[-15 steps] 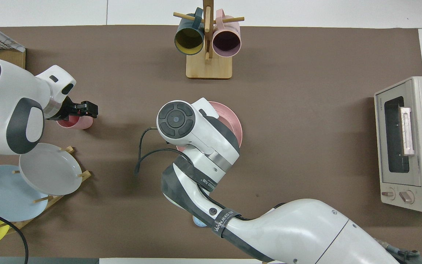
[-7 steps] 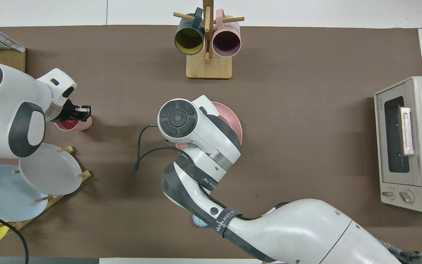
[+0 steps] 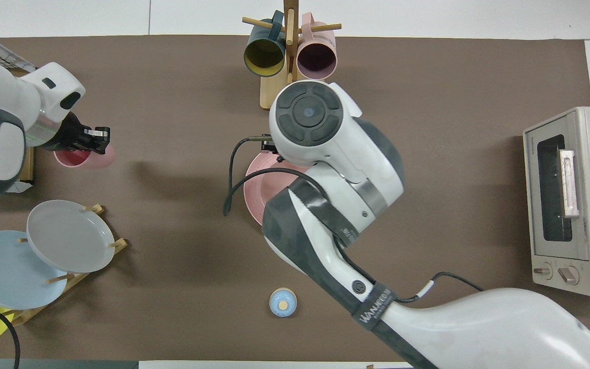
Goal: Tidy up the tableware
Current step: 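Release the bowl with the right gripper while the left gripper lifts the cup, then move the pink cup over the bowl and lower it in with the left gripper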
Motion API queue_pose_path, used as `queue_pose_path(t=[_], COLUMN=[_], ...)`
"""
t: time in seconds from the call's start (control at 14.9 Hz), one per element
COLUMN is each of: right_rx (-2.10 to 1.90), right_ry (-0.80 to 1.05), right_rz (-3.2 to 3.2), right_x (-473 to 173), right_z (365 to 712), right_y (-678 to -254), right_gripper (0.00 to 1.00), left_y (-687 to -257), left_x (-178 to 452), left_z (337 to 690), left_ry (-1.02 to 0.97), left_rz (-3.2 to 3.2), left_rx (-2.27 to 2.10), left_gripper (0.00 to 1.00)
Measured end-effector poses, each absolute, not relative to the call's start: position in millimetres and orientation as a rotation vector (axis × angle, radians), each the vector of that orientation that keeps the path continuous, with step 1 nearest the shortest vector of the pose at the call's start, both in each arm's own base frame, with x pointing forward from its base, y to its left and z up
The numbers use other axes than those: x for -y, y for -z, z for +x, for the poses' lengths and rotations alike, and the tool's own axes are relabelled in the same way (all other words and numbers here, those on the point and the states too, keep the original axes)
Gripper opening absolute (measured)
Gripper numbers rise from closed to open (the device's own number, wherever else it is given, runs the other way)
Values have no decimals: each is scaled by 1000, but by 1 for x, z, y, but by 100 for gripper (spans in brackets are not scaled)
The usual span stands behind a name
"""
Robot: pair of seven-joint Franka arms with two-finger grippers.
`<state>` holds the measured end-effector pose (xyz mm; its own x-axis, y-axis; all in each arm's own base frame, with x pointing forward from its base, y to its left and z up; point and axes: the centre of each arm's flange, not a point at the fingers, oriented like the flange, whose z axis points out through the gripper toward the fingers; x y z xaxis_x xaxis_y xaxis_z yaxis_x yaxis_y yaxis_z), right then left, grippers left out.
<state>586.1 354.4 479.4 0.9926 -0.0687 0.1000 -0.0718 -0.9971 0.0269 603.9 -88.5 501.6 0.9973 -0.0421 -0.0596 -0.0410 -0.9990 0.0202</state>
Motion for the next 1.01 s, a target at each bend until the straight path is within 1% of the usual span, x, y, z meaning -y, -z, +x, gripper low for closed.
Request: queue_pose_path(t=[0.13,0.2,0.27,0.47,0.6,0.81,1.01], right_rx=[83,64,48,35,45,21,51], right_ry=[-99,-60,-24,69,105,122,156], right_rz=[3056,3045,3049,3089,3089,3090,3091], right_x=[-302,-271,-238,-134,-84,-36,-13], right_z=[582,580,579,579,576,575,574], right_y=[-517,-535,-550,-584,-595,-596,-586], right_gripper=[100,100,100,100,100,100,100], left_y=[-564,-584,-594,-588,-583,-567,-537], left_x=[127,153,185,294,341,388,425], left_z=[599,598,597,580,566,552,538], left_ry=[173,193,193,166,144,96,86], left_rz=[3115,3112,3110,3099,3076,3044,3033], left_rx=[20,-36,-99,-220,-265,-320,-348], left_gripper=[5,5,5,5,5,5,5])
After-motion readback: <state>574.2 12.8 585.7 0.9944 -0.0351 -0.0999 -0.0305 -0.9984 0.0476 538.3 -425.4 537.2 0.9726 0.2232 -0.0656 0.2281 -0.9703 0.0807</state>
